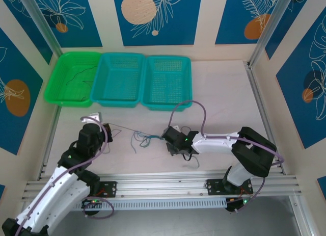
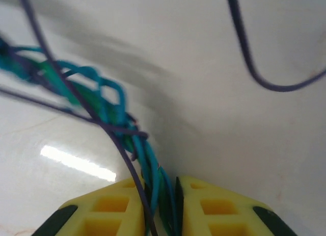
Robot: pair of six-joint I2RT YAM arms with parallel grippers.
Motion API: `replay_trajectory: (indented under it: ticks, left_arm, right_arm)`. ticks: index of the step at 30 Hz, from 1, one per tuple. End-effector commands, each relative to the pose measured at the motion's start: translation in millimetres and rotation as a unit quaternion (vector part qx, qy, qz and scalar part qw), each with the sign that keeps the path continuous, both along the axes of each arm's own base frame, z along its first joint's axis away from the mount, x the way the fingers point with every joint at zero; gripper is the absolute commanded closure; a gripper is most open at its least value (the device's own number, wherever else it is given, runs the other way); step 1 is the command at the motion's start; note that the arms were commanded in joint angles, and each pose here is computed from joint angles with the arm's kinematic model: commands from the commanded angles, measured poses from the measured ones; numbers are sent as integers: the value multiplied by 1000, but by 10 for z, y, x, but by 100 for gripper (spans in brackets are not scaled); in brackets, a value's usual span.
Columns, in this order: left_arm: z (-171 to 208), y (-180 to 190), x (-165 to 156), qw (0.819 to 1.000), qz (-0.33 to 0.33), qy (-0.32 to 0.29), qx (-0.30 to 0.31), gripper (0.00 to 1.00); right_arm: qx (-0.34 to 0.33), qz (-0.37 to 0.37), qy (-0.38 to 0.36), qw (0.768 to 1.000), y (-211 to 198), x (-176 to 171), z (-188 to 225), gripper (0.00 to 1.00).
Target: Untangle the cables
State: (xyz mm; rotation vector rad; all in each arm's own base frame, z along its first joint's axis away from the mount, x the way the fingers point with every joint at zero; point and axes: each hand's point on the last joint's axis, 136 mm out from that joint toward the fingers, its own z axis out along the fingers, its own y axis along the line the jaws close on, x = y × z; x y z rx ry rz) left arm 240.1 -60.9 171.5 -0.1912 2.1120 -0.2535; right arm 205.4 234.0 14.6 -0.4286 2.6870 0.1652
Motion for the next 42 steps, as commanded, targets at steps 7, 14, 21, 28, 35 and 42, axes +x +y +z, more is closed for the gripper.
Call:
replay_trajectory:
  ticks: [7, 14, 21, 28, 35, 42]
  left_arm:
    - [27, 268, -100, 998, 52, 5, -37, 100]
    - [70, 538, -246, 994, 106, -11, -27, 100]
    - [19, 571, -269, 992, 122, -12, -41, 100]
    - [-26, 613, -289, 990, 134, -8, -41, 100]
    - [-31, 656, -300, 989, 144, -8, -39, 100]
    - [-210, -268, -19, 983, -71, -7, -170, 100]
  right_arm:
    - [6, -187, 49, 981, -852, 296, -90, 98]
    - [51, -325, 45, 943, -1438, 537, 83, 100]
    - [95, -418, 20, 903, -2010, 682, 328, 100]
    - [156, -511, -3, 845, -2608, 651, 516, 100]
    - [216, -566, -47, 794, -3014, 605, 780, 100]
    - [295, -313, -28, 902, -1749, 846, 1044, 100]
